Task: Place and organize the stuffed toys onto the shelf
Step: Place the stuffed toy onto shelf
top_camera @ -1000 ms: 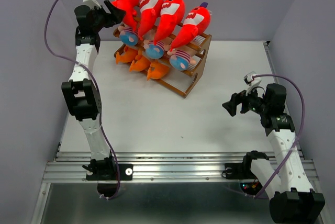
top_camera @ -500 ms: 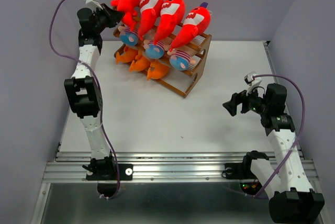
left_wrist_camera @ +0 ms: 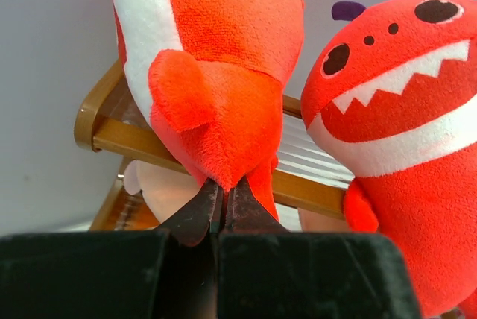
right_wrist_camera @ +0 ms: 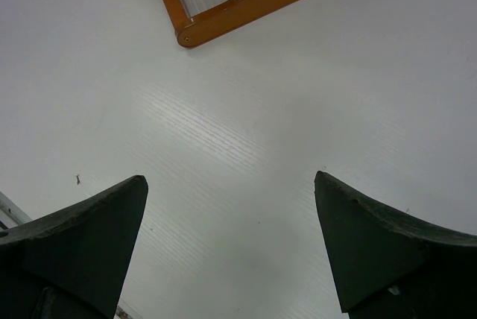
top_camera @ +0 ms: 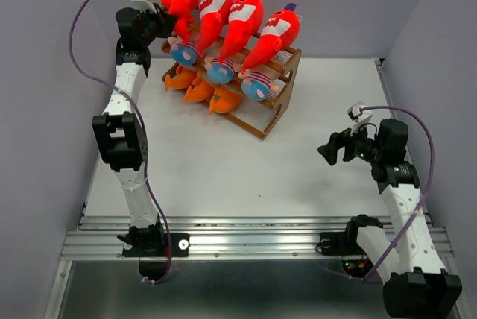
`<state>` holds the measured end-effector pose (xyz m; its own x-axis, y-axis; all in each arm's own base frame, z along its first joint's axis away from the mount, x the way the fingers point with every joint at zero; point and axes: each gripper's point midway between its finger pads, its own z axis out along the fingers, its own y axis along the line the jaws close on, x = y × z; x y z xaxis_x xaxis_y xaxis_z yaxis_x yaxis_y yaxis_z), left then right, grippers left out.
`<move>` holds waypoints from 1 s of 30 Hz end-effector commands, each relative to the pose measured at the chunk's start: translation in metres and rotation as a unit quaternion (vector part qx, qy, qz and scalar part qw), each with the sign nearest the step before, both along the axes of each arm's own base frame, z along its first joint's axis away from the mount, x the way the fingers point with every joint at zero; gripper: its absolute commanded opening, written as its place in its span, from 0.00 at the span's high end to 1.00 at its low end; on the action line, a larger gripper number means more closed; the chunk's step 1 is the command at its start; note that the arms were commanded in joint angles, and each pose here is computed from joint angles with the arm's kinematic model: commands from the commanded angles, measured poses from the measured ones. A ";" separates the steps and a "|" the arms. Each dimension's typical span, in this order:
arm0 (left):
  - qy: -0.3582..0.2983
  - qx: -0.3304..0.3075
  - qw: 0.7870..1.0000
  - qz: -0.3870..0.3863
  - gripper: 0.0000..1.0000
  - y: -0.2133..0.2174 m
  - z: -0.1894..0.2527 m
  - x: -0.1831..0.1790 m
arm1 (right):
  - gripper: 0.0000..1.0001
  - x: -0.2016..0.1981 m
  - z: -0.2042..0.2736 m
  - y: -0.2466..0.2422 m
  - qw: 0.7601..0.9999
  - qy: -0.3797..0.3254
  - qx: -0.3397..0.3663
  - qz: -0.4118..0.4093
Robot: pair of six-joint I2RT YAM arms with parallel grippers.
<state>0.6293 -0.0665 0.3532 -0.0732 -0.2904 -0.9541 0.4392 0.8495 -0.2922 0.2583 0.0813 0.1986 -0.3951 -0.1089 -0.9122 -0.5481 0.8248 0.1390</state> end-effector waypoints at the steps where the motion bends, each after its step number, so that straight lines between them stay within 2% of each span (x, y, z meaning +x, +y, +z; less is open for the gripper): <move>1: -0.106 0.104 0.987 0.055 1.00 0.008 0.079 -0.023 | 0.02 0.007 0.010 -0.002 0.999 -0.032 -0.004 0.001; 6: -0.105 0.141 0.982 0.071 1.00 0.011 0.071 -0.021 | 0.02 0.008 0.010 -0.004 0.999 -0.032 -0.003 -0.003; 15: -0.119 0.183 0.966 0.136 1.00 0.034 0.083 -0.022 | 0.02 0.008 0.009 -0.004 1.000 -0.031 -0.002 -0.003; 17: -0.126 0.192 0.965 0.125 1.00 0.017 0.084 -0.024 | 0.02 0.007 0.009 -0.003 1.000 -0.030 -0.002 -0.002; 30: -0.120 0.213 0.964 0.107 0.99 0.009 0.071 -0.029 | 0.02 0.007 0.010 -0.006 0.999 -0.032 -0.002 -0.006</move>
<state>0.6218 -0.0572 0.3688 0.0559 0.1270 -0.9903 0.2710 0.9527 0.1375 0.2589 0.0789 0.1987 -0.3962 -0.1041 -0.9122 -0.5414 0.8289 0.1405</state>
